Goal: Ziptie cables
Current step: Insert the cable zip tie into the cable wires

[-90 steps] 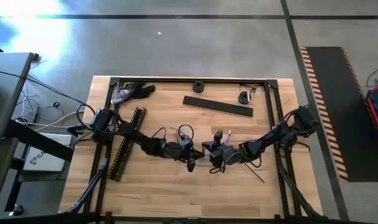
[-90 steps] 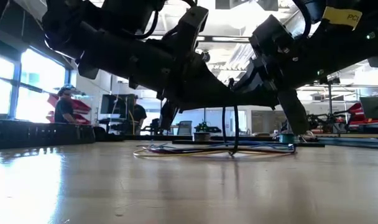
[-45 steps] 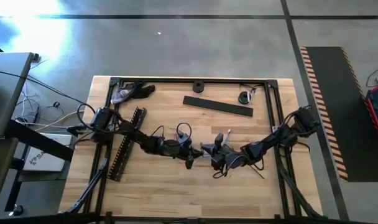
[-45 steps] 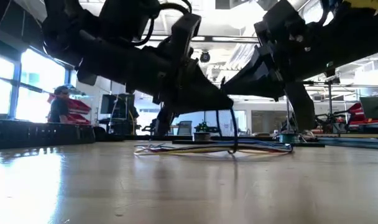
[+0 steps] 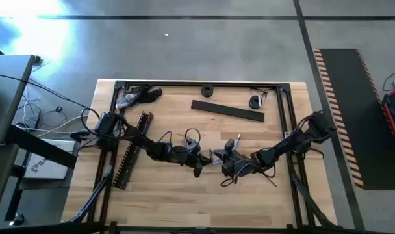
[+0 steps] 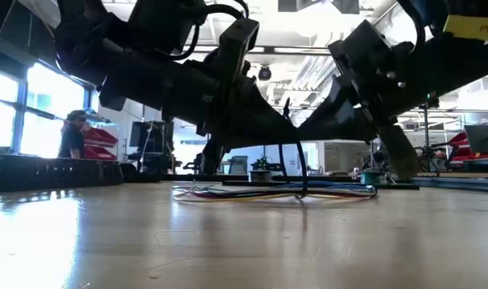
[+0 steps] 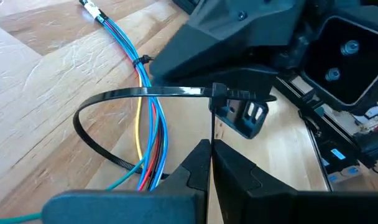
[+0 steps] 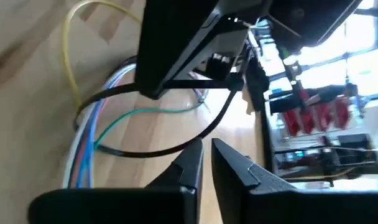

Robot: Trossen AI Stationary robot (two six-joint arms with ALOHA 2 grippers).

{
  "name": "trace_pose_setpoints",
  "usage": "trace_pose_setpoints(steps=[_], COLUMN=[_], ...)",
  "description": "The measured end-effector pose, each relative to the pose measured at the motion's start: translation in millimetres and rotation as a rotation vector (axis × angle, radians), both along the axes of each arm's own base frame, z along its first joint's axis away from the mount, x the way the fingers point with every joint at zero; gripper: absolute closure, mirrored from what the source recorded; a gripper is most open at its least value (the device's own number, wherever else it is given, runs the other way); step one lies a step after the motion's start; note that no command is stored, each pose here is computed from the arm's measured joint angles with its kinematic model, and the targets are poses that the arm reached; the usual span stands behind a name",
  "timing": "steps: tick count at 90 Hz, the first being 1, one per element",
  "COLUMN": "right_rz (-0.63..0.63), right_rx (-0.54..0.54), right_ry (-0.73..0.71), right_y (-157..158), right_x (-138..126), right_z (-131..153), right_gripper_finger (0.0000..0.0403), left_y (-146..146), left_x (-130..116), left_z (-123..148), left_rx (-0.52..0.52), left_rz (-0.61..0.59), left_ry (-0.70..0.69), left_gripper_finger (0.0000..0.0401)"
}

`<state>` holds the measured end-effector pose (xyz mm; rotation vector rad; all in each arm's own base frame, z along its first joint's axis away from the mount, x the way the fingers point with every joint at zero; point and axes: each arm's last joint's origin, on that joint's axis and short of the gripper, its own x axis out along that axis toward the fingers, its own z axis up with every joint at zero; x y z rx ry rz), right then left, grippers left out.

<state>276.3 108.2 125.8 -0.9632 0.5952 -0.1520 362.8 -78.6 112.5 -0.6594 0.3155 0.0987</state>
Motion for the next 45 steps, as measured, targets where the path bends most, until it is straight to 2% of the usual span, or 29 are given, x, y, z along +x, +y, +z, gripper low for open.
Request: trace_pose_setpoints(steps=[25, 34, 45], right_rz=[0.103, 0.161, 0.197], right_rx=[0.284, 0.330, 0.333], right_ry=[-0.089, -0.090, -0.067], right_y=[-3, -5, -7], right_x=[-9, -6, -1], right_z=[42, 44, 37], right_gripper_finger=[0.0298, 0.0290, 0.0289], left_y=[1, 1, 1], left_x=[0, 0, 0], left_z=[0, 0, 0], left_rx=[0.021, 0.036, 0.038], left_rz=[0.004, 0.001, 0.002], left_ry=[0.000, 0.000, 0.001], left_gripper_finger=[0.0401, 0.0401, 0.0401])
